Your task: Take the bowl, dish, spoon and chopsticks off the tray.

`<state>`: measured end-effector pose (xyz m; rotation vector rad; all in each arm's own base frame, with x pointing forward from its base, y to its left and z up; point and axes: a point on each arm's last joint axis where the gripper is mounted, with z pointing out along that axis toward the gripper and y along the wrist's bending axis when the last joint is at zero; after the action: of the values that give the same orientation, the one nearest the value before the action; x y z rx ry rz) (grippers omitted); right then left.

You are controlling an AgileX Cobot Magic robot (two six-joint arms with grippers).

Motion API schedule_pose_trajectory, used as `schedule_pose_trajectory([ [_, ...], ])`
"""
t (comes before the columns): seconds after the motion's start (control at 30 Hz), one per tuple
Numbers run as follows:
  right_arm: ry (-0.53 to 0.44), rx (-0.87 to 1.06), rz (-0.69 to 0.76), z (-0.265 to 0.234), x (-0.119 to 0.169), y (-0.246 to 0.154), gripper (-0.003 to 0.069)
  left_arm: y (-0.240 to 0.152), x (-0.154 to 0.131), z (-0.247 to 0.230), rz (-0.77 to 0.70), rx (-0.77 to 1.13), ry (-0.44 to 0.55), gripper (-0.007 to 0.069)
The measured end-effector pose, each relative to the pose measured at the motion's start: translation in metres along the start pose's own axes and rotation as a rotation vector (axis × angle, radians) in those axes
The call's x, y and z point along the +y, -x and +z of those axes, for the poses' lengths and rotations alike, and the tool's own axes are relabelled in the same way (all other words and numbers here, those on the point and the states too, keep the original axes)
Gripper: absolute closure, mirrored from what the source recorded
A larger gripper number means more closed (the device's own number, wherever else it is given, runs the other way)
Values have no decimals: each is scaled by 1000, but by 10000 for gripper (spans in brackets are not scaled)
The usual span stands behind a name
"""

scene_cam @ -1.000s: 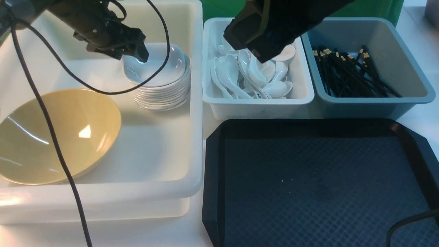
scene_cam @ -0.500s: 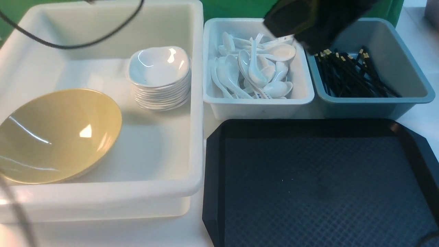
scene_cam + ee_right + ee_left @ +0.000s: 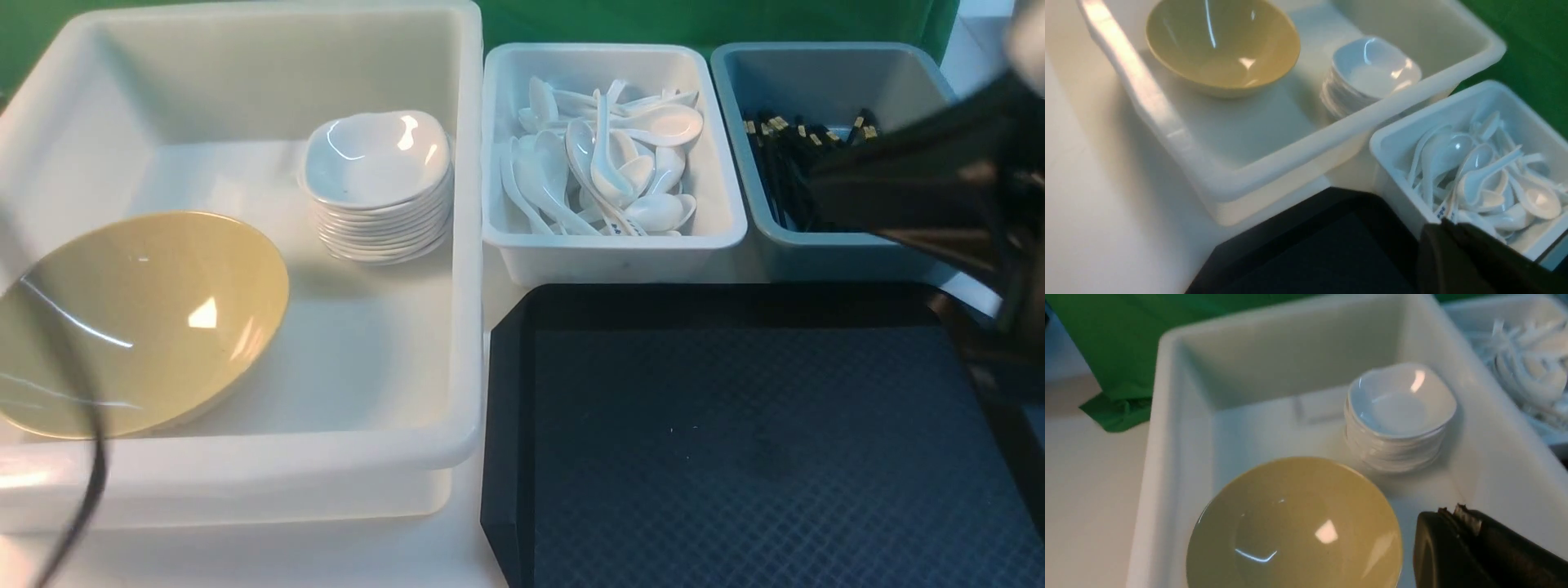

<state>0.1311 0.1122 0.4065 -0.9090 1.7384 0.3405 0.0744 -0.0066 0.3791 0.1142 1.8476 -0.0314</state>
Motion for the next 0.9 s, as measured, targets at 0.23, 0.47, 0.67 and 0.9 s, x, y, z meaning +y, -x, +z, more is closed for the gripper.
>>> schedule_pose_trajectory([
  [0.23, -86, -280, 42, -32, 10, -39, 592, -74, 0, -43, -70, -190, 51, 636],
  [0.47, -116, -377, 63, -40, 12, -53, 588, -99, 2, -42, -64, -126, 84, 636],
  [0.67, -115, -379, 70, -40, 12, -54, 580, -103, 1, -40, -67, -91, 76, 636],
  [0.9, -103, -347, 79, -38, 14, -57, 572, -104, 1, -40, -62, -80, 74, 634],
])
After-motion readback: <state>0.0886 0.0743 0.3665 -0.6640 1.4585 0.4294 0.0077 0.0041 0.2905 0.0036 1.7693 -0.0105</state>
